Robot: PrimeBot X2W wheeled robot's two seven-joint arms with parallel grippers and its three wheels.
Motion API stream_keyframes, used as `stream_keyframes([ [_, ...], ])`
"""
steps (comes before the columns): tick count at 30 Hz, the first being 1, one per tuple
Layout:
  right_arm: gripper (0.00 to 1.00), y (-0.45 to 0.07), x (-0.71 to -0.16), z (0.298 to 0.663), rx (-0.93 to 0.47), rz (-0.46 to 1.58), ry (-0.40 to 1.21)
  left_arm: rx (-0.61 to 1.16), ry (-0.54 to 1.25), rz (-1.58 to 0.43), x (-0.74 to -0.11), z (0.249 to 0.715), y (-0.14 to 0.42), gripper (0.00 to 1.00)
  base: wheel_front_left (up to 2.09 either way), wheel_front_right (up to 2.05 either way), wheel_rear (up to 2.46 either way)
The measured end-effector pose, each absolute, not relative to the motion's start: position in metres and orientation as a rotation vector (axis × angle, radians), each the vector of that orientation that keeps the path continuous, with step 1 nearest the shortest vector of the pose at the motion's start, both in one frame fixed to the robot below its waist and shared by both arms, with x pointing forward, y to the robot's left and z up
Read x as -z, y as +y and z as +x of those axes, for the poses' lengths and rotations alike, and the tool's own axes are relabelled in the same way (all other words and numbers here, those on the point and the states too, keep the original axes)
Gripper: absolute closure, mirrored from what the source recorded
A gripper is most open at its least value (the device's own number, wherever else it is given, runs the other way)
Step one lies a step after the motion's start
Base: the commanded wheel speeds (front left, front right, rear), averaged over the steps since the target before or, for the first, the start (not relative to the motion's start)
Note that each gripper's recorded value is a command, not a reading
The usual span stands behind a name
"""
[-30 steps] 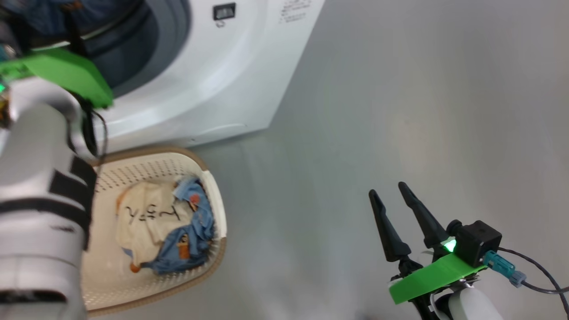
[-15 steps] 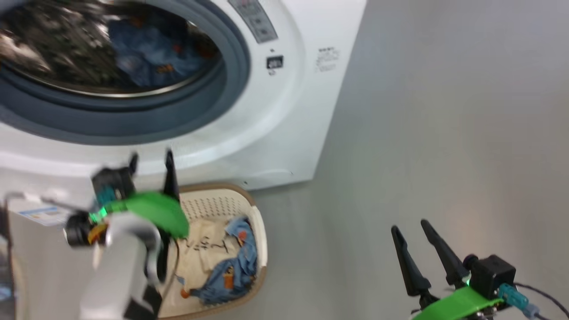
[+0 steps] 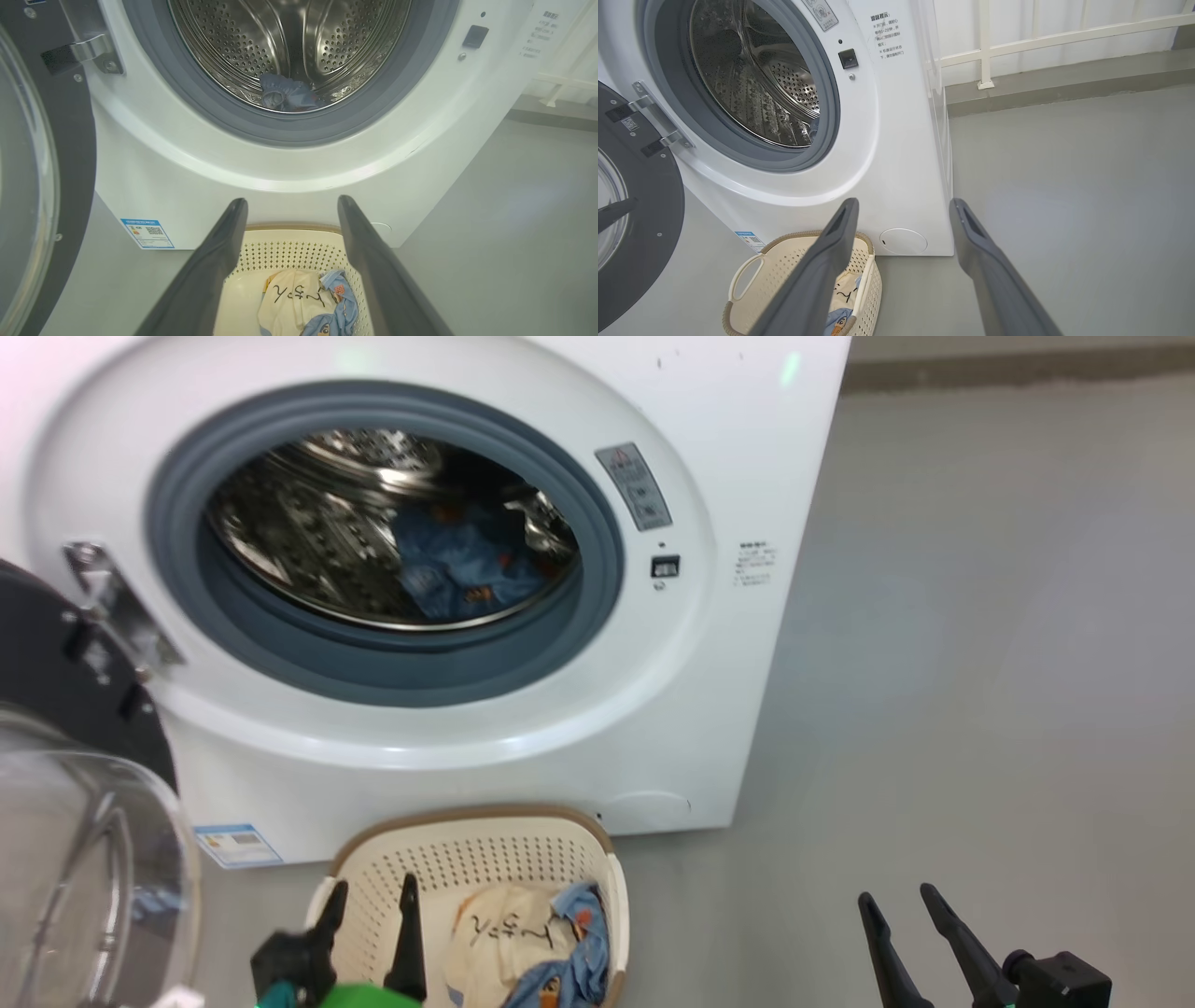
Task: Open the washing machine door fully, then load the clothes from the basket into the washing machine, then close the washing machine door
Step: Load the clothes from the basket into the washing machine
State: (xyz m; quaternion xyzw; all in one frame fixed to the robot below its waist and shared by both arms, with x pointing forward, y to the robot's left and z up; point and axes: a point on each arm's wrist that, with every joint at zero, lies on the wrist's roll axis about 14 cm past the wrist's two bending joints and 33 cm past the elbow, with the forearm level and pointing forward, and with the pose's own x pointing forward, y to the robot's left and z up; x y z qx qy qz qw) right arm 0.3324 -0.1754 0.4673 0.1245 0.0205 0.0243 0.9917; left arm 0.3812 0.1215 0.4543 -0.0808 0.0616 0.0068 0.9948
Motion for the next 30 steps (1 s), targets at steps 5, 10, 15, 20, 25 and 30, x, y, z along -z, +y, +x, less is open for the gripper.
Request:
stream_keyframes([
  [5,0.00,-0.169,-0.479,0.330,-0.076,0.246,0.004,-0.060,0.060,-0.182,-0.471,0.352,0.139,0.00,0.00,0.00,0.00],
  [10,0.00,-0.166,-0.486,0.327,-0.094,0.237,-0.020,-0.108,0.029,-0.185,-0.478,0.332,0.157,0.00,0.00,0.00,0.00],
  [15,0.00,-0.168,-0.484,0.316,-0.094,0.228,-0.016,-0.129,0.041,-0.176,-0.472,0.308,0.166,0.00,0.00,0.00,0.00],
  [20,0.00,-0.169,-0.490,0.315,-0.096,0.223,-0.035,-0.145,0.042,-0.176,-0.470,0.298,0.174,0.00,0.00,0.00,0.00],
  [25,0.00,-0.171,-0.491,0.315,-0.093,0.220,-0.038,-0.154,0.049,-0.176,-0.468,0.295,0.176,0.00,0.00,0.00,0.00],
  [30,0.00,-0.173,-0.485,0.312,-0.083,0.221,-0.020,-0.151,0.051,-0.179,-0.468,0.297,0.176,0.00,0.00,0.00,0.00],
])
